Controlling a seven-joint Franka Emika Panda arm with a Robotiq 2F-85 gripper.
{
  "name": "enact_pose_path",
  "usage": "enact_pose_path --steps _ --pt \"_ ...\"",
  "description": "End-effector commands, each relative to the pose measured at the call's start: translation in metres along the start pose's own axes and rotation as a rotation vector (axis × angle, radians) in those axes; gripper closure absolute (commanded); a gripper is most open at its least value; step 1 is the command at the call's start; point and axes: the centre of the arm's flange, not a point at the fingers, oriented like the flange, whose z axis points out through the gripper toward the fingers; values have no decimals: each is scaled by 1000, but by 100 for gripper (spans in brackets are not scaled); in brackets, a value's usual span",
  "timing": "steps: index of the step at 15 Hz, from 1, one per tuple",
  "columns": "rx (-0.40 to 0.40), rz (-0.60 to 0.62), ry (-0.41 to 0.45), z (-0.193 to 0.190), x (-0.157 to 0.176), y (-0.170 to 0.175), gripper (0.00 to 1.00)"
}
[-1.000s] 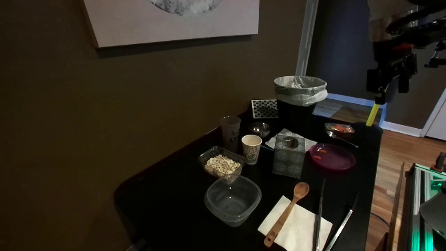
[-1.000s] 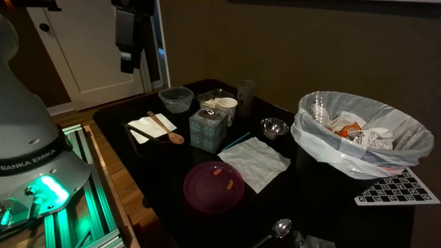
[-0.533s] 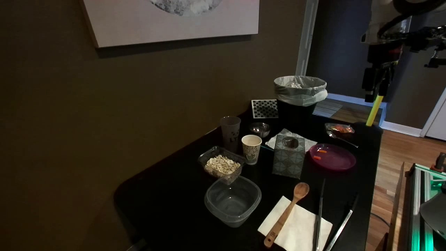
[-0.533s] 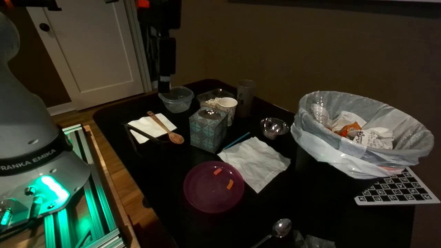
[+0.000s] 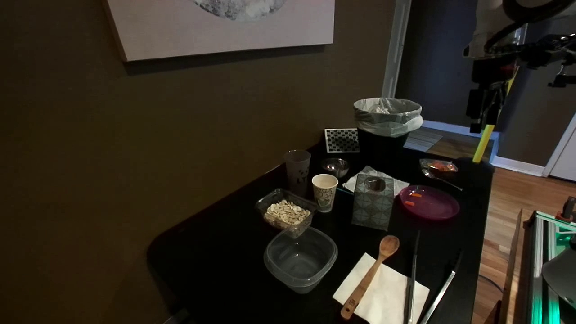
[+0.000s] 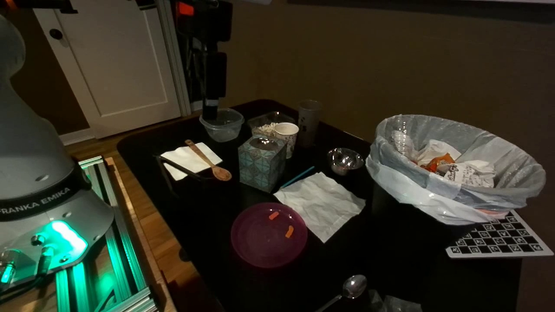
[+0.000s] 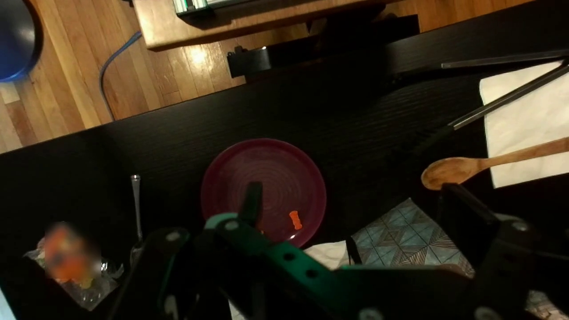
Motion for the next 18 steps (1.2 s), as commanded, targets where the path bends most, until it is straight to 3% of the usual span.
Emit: enact_pose_path --steps 1,4,6,9,12,16,17,18 --pt "-134 -68 84 -2 -12 -24 0" --pt "-253 -126 177 7 -1 -32 0" --pt "-289 -172 260 16 10 -39 0" --pt "-253 -171 319 30 29 -40 0" --pt "-183 -90 223 59 40 -36 0" --pt "-160 -39 100 103 40 -25 0" --pt "-142 -7 10 114 42 -21 0" --pt "-180 -60 92 64 70 -25 0"
